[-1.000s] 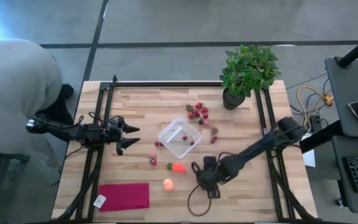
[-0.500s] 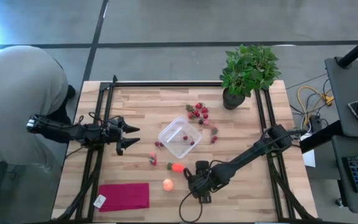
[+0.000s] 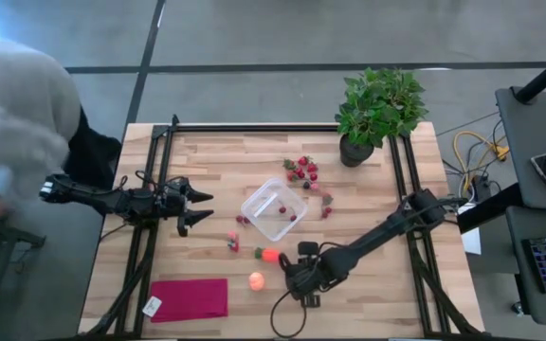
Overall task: Pick and placing Produce into tupperware
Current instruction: Put the pink peach into the transparent container
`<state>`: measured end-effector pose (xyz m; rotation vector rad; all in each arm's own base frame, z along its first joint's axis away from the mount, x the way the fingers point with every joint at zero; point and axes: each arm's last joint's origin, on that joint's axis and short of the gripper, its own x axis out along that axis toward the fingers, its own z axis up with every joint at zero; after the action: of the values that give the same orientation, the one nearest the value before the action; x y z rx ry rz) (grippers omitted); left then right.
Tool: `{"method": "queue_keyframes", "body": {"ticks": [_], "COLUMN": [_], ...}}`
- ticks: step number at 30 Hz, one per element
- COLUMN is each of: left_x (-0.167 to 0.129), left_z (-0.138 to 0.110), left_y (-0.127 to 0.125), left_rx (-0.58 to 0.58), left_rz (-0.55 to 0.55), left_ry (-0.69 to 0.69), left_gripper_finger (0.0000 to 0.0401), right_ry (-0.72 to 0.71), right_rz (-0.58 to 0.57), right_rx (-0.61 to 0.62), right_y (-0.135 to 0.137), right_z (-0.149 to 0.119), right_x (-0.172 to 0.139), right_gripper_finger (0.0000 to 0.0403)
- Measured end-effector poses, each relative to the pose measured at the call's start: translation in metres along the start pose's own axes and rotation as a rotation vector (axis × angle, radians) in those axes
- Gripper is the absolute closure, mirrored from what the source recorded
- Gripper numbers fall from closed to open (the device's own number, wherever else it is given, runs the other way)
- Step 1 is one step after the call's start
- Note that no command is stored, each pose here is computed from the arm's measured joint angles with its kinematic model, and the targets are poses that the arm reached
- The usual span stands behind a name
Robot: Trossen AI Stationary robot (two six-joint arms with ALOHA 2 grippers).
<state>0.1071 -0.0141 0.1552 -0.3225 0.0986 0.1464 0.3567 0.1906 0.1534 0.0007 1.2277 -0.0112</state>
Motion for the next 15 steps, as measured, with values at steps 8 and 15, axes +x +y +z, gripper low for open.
{"method": "queue_keyframes", "body": {"ticks": [8,15], "left_x": [0.000,0.000], "left_z": [0.000,0.000], "left_y": [0.000,0.000], "left_rx": [0.000,0.000], "left_rz": [0.000,0.000], "left_ry": [0.000,0.000], "left_gripper_finger": [0.0154,0.0154], "right_ry": [-0.182,-0.240], "right_rz": [-0.217,-0.243], "right_rx": [0.289,0.406], "right_y": [-0.064,-0.123], "right_z": [0.027,0.029], "right_x": [-0.076,-0.112], "right_gripper_finger": [0.0321,0.0323]}}
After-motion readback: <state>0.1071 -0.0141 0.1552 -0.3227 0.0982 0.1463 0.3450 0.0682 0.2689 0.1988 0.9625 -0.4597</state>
